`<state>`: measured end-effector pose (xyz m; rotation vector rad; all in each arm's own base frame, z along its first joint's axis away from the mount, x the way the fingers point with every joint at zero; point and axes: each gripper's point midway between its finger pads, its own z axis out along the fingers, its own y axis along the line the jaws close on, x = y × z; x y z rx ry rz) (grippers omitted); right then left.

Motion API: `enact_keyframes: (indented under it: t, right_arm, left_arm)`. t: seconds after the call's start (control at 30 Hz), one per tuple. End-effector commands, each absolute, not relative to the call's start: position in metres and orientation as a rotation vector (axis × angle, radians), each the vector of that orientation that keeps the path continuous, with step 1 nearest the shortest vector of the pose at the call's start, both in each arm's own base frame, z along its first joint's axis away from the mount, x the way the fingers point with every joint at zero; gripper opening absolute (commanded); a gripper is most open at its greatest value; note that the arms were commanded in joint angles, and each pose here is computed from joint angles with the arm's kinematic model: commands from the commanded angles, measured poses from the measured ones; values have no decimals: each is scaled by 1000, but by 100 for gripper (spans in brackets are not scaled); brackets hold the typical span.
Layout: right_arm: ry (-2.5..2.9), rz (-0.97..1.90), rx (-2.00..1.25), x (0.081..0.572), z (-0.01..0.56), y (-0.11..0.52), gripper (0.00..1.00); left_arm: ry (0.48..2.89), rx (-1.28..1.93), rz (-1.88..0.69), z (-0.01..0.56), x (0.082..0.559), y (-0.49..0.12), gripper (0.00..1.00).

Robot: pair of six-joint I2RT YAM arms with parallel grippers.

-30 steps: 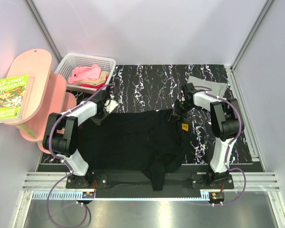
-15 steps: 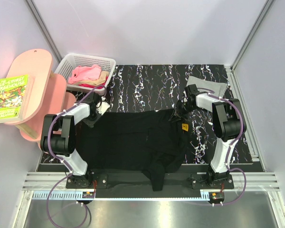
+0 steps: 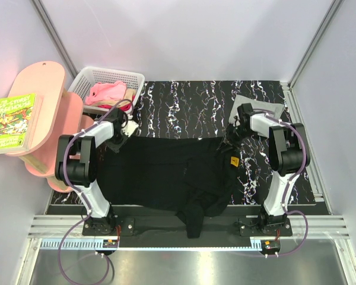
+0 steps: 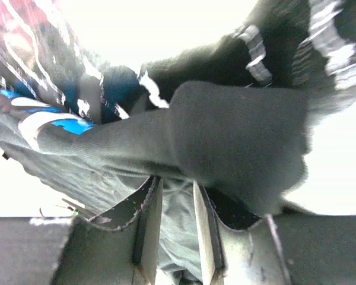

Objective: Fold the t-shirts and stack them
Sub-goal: Fold the tshirt

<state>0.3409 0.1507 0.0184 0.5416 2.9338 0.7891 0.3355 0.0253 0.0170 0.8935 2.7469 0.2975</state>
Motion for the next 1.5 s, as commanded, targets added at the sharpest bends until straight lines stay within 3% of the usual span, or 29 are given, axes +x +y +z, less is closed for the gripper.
enact_keyframes:
  t: [0.0, 0.13, 0.2, 0.37, 0.43, 0.53, 0.6, 0.73, 0.93, 1.27, 1.47]
  right_arm:
    - [2912, 588, 566, 386, 16, 108, 34]
    - [2859, 623, 524, 438, 35, 107, 35]
    - [2780, 640, 486, 472, 58, 110, 41]
    - [2661, 549, 362, 499, 128, 115, 68]
    - [2637, 440, 278, 487, 155, 119, 89]
    - [2654, 312, 177, 441, 170, 136, 100]
    - [2606, 291, 115, 403, 196, 157, 100]
    - [2713, 293, 107, 308, 160, 173, 100]
    - [2743, 422, 98, 208, 140, 195, 100]
    - [3011, 408, -101, 88, 83, 221, 100]
    - [3095, 307, -231, 46, 65, 227, 100]
  left_arm:
    - [2745, 858, 178, 11, 354, 2, 30]
    - [2689, 881, 157, 25, 376, -27, 30]
    - [2686, 888, 140, 27, 379, -39, 31]
    - [2638, 878, 164, 47, 389, -42, 30]
    - [2629, 879, 203, 52, 386, -36, 30]
    - [2587, 860, 235, 72, 381, -28, 30]
    - [2537, 851, 242, 98, 372, -25, 30]
    - [2421, 885, 179, 143, 342, -32, 34]
    - [2433, 992, 54, 127, 291, -38, 35]
    - [2548, 996, 34, 94, 269, -32, 34]
    - [2591, 1043, 51, 82, 262, -30, 34]
